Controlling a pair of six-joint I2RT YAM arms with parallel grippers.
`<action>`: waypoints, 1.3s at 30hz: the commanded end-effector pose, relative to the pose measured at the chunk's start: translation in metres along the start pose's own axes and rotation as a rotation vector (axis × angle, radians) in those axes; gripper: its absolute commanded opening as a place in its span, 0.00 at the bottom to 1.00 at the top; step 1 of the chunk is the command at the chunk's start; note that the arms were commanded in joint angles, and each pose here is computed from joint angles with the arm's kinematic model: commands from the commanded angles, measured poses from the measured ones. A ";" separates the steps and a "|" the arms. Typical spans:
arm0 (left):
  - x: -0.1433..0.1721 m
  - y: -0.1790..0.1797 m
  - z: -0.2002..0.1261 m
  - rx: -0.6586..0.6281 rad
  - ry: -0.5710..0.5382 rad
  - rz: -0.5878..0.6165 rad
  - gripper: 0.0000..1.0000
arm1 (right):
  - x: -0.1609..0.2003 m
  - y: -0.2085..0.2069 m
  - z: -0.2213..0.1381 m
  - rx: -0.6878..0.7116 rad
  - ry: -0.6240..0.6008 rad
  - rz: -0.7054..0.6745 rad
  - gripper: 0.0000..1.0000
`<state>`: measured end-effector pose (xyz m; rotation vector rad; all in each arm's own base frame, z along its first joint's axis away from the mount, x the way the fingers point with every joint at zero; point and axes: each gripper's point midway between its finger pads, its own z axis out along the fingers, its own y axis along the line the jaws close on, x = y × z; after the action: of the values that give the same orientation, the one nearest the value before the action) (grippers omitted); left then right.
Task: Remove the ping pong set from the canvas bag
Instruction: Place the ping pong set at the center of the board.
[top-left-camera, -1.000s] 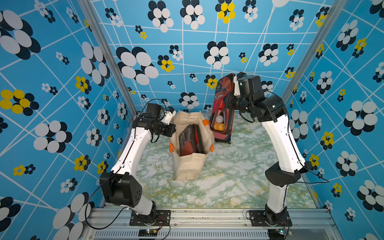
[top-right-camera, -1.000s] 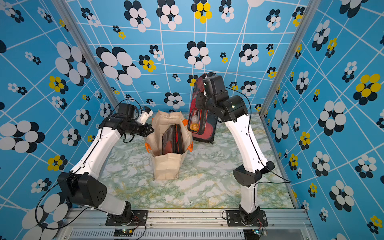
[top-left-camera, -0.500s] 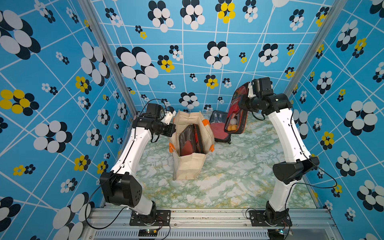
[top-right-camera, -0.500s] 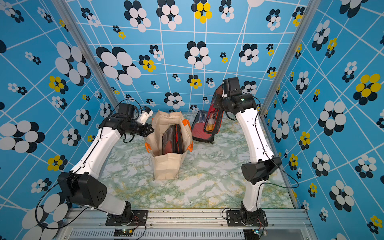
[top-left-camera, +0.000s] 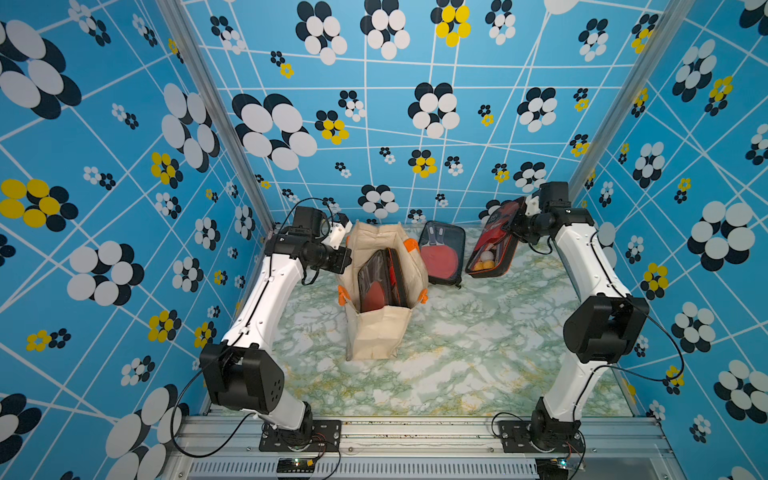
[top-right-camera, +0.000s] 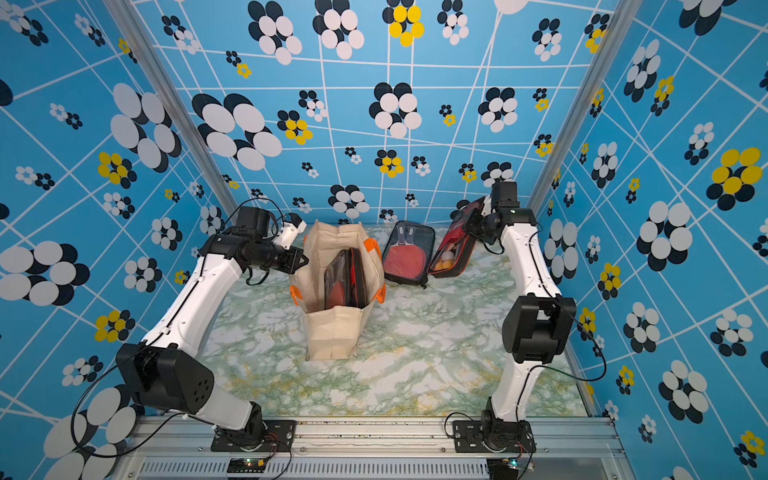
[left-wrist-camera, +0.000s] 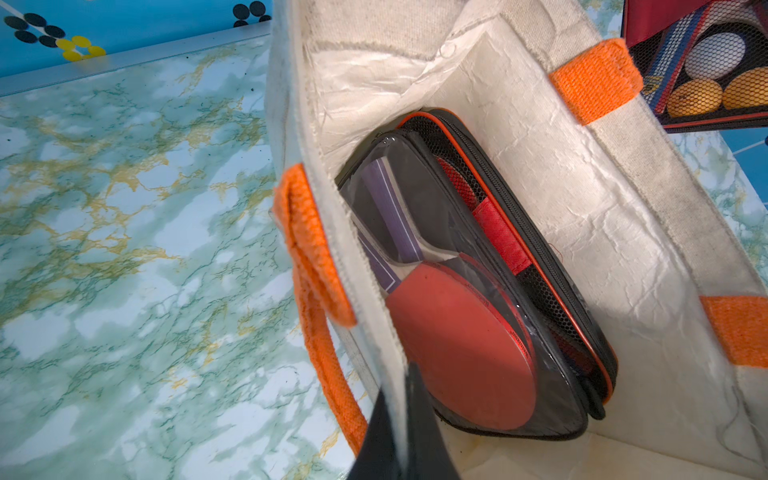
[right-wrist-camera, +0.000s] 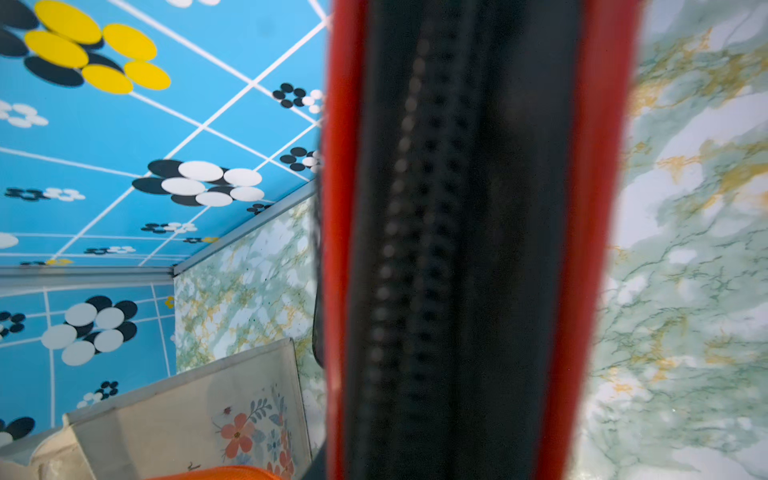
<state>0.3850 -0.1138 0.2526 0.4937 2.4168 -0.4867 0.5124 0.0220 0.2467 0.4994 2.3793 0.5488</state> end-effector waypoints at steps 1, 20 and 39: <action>-0.002 0.004 0.001 -0.006 -0.007 0.008 0.00 | -0.033 0.030 -0.015 -0.198 -0.112 -0.013 0.00; 0.000 0.000 -0.004 -0.002 -0.016 0.009 0.00 | -0.033 -0.040 0.067 -0.196 0.043 -0.018 0.00; -0.001 -0.002 -0.007 0.006 -0.020 0.004 0.00 | -0.017 -0.065 0.127 -0.275 0.187 -0.002 0.17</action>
<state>0.3846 -0.1136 0.2509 0.4927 2.4208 -0.4882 0.5869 -0.0111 0.1150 0.4242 2.4753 0.8938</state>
